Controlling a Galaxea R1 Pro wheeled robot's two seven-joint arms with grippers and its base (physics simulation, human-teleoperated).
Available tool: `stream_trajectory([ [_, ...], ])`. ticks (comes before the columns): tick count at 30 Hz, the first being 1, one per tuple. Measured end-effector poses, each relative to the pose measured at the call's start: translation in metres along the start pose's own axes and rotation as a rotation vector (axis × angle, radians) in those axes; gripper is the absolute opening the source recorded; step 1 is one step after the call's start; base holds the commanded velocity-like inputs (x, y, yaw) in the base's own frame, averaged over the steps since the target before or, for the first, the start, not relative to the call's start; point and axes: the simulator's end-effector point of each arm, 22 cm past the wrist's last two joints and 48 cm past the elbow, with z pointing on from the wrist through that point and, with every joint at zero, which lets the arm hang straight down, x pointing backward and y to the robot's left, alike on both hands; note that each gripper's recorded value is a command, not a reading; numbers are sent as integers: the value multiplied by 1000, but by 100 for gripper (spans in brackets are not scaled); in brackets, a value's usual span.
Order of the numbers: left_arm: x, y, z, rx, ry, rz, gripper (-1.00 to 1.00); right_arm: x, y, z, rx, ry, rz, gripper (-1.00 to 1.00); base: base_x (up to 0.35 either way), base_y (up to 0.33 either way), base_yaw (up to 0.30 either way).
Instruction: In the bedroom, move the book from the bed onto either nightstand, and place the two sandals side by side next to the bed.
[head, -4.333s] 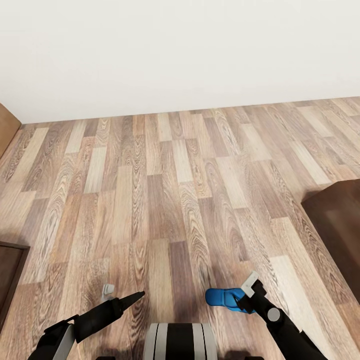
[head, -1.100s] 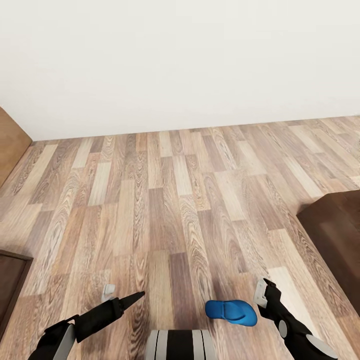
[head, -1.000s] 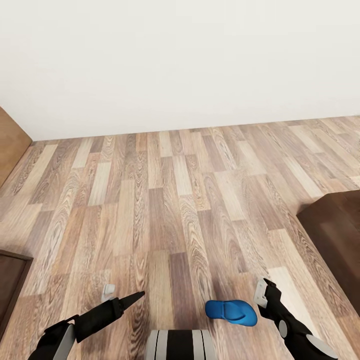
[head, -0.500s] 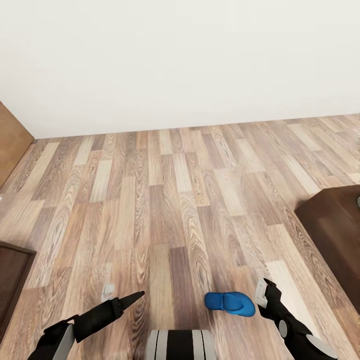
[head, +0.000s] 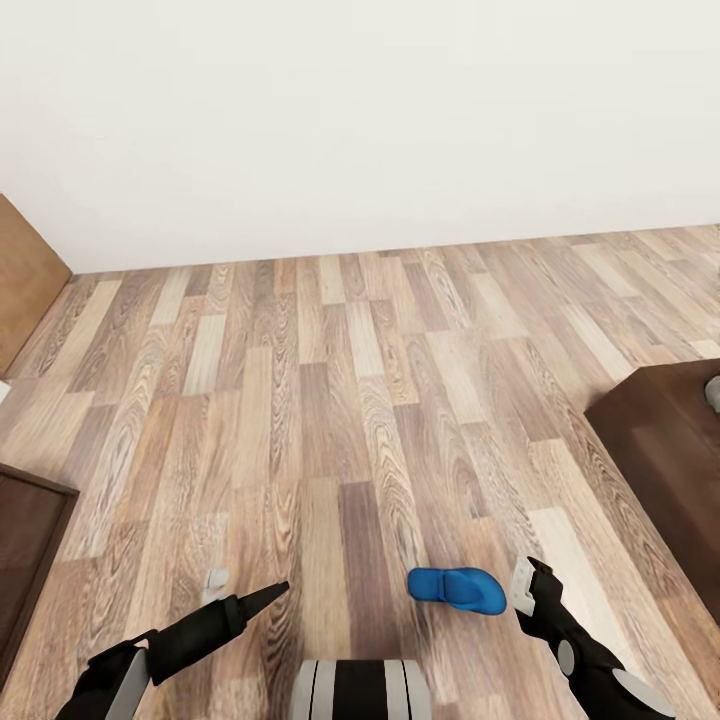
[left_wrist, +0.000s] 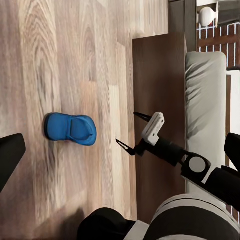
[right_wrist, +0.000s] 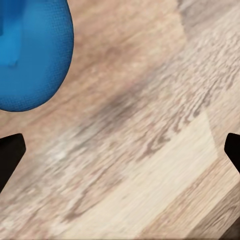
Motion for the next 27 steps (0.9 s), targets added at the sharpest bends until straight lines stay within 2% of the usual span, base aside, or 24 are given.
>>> stream_trajectory([
  [27, 0, 0, 0, 0, 1, -1, 100, 1, 0, 0, 0, 3, 0, 100, -7, 35, 0],
])
